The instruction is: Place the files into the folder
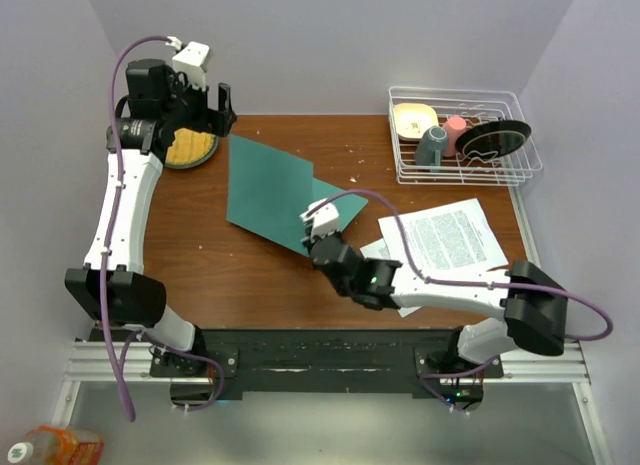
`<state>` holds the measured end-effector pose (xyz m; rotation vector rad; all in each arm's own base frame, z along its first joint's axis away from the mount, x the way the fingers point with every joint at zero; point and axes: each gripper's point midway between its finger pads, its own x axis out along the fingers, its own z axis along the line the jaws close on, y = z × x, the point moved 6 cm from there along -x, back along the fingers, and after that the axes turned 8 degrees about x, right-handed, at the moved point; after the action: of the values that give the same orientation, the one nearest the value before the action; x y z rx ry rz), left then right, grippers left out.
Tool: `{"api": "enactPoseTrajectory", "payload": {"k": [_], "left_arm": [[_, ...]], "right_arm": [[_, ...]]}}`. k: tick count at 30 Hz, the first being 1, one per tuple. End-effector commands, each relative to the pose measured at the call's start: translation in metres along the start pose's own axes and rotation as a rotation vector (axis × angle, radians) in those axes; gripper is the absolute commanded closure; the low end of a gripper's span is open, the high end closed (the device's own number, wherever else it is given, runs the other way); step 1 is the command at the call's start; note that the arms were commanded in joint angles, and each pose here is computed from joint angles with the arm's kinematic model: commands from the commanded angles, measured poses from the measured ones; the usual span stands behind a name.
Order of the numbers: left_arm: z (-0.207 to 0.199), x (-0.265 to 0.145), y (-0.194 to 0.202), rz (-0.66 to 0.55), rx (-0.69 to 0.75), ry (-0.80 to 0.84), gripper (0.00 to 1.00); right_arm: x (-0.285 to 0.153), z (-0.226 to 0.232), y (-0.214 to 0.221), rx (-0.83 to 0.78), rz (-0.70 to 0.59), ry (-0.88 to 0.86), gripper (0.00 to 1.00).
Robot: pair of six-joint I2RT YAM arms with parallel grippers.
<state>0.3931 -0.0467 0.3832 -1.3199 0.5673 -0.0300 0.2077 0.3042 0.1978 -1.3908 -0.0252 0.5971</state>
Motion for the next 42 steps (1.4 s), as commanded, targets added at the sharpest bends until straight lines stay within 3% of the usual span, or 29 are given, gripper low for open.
{"api": "enactPoseTrajectory", "payload": {"k": [1,2,6,15,22,24,25,27,29,30,33,36,42], "left_arm": [[0.007,-0.001,0.013,0.084,-0.071,-0.034,0.0],[0.011,-0.002,0.012,0.084,-0.073,-0.047,0.0],[0.021,-0.004,0.004,0.092,-0.084,-0.089,0.0],[0.022,-0.016,-0.006,0.073,-0.094,-0.105,0.0],[0.021,-0.032,-0.014,0.049,-0.073,-0.126,0.0],[0.021,-0.034,-0.014,0.049,-0.072,-0.128,0.0],[0.021,-0.035,-0.014,0.048,-0.07,-0.13,0.0],[0.021,-0.035,-0.011,0.055,-0.068,-0.131,0.0],[0.021,-0.035,-0.009,0.06,-0.064,-0.137,0.0],[0.022,-0.035,-0.009,0.058,-0.057,-0.144,0.0],[0.024,-0.034,-0.003,0.077,-0.05,-0.16,0.0],[0.025,-0.029,0.008,0.113,-0.042,-0.168,0.0],[0.049,-0.024,0.061,0.238,-0.067,-0.221,0.0]], "right_arm": [[-0.02,0.0,-0.01,-0.341,-0.134,0.253,1.0],[-0.023,0.006,-0.011,-0.344,-0.156,0.247,1.0],[-0.04,0.03,0.0,-0.643,-0.188,0.265,1.0],[-0.039,0.074,0.074,-1.14,-0.164,0.248,1.0],[-0.012,0.11,0.112,-1.233,-0.09,0.2,0.98],[-0.007,0.131,0.112,-1.151,-0.082,0.159,0.5],[-0.001,0.135,0.122,-1.163,-0.064,0.136,0.36],[0.002,0.149,0.122,-1.114,-0.056,0.103,0.24],[0.006,0.153,0.126,-1.106,-0.021,0.056,0.17],[0.008,0.155,0.126,-1.076,-0.015,0.055,0.04],[0.006,0.155,0.119,-1.024,0.039,0.023,0.03],[-0.008,0.124,0.113,-0.955,0.1,-0.017,0.02],[-0.043,0.08,0.095,-0.744,0.155,-0.1,0.04]]}}
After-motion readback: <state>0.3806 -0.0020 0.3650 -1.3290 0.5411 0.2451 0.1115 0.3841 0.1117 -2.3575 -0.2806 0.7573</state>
